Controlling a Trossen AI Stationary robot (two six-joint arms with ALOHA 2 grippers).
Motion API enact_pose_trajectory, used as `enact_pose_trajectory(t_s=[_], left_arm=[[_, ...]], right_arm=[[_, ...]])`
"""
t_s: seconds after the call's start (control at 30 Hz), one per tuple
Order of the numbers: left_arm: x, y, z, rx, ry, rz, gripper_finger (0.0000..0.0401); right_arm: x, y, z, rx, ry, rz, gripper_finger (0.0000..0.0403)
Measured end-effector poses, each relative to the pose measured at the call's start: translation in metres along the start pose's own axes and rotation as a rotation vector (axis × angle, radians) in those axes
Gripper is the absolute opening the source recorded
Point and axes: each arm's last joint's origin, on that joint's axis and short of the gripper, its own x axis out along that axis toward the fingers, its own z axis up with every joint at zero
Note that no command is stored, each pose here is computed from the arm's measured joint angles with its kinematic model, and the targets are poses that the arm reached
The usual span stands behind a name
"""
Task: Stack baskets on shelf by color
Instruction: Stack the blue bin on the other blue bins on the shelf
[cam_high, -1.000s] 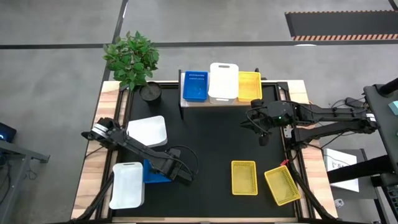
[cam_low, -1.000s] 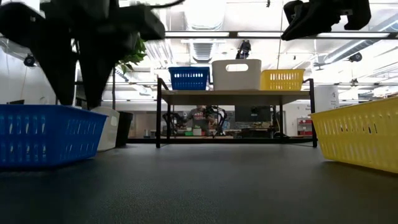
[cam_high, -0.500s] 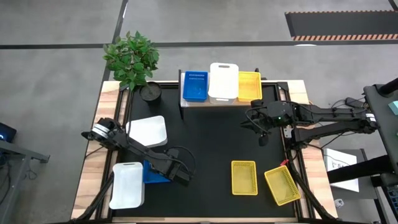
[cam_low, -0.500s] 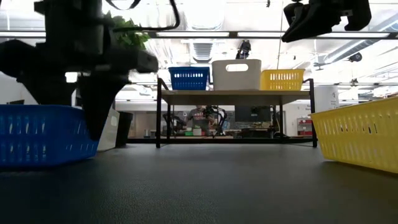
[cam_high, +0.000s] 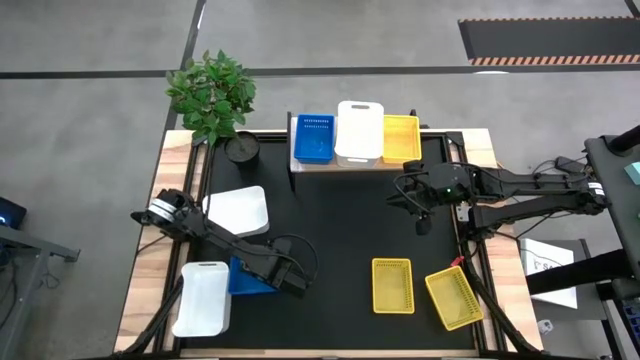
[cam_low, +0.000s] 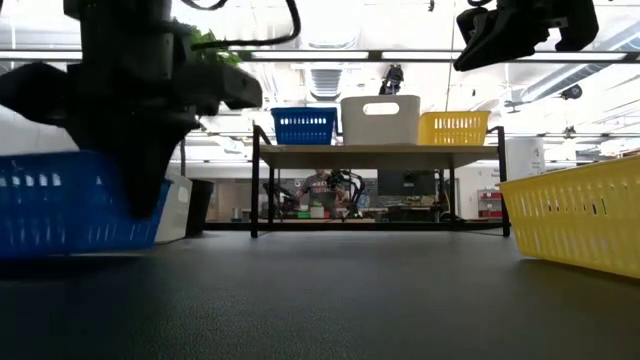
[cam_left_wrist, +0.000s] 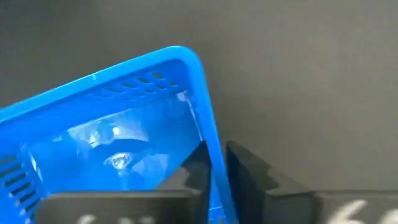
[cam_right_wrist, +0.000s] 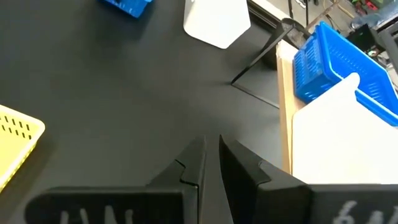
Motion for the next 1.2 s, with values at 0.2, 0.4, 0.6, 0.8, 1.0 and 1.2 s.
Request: enact_pose_trajectory(t_s=[0.2,0.4,0.6,0.8,1.0,1.2], left_arm=[[-0.015,-0.006,0.0,0.086,0.007,-0.046,0.0005],[-0.047,-0.026,0.0,0.423,-0.012,-0.18,0.0],[-0.105,-0.049,0.009,0.803,-0.115,-0.374,0.0],[-0.16,-0.052,0.026,1.197,-0.435,-0.341,0.0],[-0.19,-0.046,0.048,1.462,-0.777,-0.018,0.0],[-0.199,-0.038,0.104,1.49,-0.775,0.125,0.0]], right_arm=[[0.0,0.0,-0.001,0.009,0.006,0.002,0.0038],[0.001,0.002,-0.003,0.022,0.019,0.008,0.0038],[0.001,0.002,-0.004,0.035,0.031,0.014,0.0038],[0.001,0.002,-0.004,0.04,0.032,0.016,0.0038],[0.001,0.003,-0.005,0.05,0.034,0.017,0.0038],[0.002,0.004,-0.006,0.068,0.047,0.023,0.0038]])
